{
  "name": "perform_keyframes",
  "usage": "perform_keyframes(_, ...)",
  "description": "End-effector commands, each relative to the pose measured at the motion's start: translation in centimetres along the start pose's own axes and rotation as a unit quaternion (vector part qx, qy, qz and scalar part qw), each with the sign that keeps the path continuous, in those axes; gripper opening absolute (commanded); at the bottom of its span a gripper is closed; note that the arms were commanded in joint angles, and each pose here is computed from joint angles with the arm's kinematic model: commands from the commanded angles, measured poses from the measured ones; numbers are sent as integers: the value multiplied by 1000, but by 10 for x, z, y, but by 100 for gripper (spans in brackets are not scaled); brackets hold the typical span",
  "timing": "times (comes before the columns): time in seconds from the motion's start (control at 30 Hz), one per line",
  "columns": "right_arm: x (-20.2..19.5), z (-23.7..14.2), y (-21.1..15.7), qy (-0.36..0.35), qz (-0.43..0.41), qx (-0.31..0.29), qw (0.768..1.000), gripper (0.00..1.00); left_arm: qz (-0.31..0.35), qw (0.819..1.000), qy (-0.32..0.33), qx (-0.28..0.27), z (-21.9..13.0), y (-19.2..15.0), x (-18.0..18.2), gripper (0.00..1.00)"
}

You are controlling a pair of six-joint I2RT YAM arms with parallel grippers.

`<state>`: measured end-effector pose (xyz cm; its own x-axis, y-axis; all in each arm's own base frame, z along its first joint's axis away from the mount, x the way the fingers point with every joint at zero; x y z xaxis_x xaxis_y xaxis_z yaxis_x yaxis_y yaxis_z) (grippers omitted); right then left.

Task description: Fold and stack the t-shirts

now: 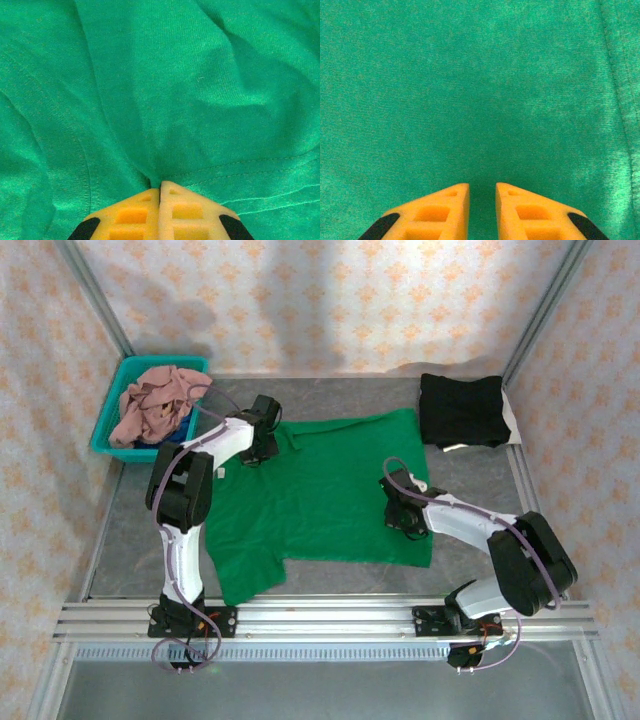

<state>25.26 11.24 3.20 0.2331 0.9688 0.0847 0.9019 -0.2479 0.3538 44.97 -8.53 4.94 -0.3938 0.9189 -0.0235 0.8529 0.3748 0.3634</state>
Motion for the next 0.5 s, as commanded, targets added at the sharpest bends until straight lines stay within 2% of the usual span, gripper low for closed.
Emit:
perform_keyframes(0.0, -5, 2, -4, -11, -2, 0, 1000, 21, 15, 1000, 13, 9, 0, 2, 4, 0)
perform_keyframes(0.23, -5, 2, -3, -11, -2, -2, 1000, 21, 31, 1000, 2, 4, -12, 8, 1, 0)
perform_keyframes(0.47, -4, -1, 1, -11, -2, -7, 1000, 21, 51, 995, -68, -48, -52, 53, -27, 0)
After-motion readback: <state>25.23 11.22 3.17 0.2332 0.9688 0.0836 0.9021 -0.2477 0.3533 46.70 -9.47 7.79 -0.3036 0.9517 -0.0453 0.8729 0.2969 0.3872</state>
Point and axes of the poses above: each hand's point on the last joint's axis, 136 mm out from that joint toward the fingers, its own z axis out along the fingers, its own x axis along the line the jaws close on, y = z × x, the point moved 1 cm from there along -z, back along the fingers, and after that the axes turned 3 degrees about -z, right-handed, at the moved point
